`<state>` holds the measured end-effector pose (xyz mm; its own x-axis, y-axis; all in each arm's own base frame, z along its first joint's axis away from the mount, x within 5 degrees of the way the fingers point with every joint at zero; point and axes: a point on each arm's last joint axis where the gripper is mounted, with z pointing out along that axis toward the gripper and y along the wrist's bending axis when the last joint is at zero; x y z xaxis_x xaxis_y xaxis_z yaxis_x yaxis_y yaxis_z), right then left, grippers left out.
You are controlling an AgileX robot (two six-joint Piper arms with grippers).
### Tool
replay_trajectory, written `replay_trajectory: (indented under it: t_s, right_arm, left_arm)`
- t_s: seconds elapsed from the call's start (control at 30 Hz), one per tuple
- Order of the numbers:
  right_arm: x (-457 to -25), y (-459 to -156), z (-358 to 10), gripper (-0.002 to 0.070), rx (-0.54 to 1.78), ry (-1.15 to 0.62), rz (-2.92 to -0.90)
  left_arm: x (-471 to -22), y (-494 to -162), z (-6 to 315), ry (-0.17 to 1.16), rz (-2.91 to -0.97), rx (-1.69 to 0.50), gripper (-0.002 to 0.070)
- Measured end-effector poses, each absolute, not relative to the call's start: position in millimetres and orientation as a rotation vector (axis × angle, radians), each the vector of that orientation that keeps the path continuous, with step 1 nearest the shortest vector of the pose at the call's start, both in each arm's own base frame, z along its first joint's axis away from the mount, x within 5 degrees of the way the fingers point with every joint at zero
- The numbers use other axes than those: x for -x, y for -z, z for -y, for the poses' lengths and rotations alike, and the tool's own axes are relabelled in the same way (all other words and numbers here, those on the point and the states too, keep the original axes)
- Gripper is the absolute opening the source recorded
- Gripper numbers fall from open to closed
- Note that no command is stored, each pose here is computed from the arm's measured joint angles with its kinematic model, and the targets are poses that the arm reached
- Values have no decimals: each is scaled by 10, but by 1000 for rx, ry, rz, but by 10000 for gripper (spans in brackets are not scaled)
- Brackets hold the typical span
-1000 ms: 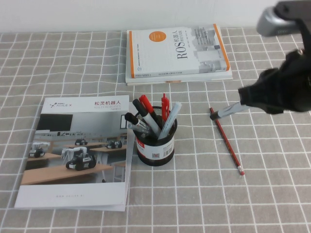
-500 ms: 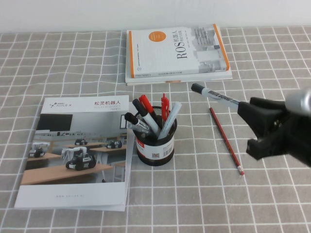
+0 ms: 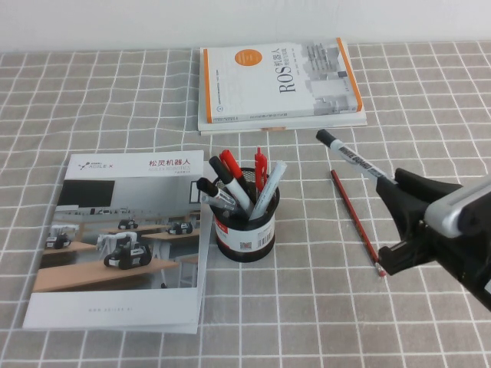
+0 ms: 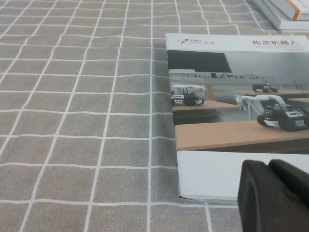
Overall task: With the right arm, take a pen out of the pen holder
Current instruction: Place the pen on the table
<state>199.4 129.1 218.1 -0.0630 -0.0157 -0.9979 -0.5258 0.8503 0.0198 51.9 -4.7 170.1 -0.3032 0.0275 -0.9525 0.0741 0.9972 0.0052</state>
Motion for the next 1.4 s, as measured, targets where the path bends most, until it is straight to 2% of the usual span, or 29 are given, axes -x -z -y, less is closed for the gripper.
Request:
replay_trajectory:
  t_s: [0.17, 0.33, 0.67, 1.17, 1.4]
  right_arm:
    - [-2062, -2071, -1275, 107, 443, -346, -1594]
    - [-2007, -2001, -1108, 107, 328, -267, -1580]
    - [-1951, -1806, -1041, 107, 257, -295, -1642]
    - [-2014, -1599, -1502, 107, 385, -373, -1665]
    - [-2055, -1426, -1640, 107, 399, -311, -1717]
  left_arm:
    - [-519, -1701, 47, 46, -1879, -73, -3]
    - [-519, -1701, 47, 46, -1879, -73, -3]
    - [-519, -1701, 47, 46, -1879, -73, -3]
    - [-519, -1701, 47, 46, -1879, -73, -3]
    - [-519, -1701, 47, 46, -1879, -73, -3]
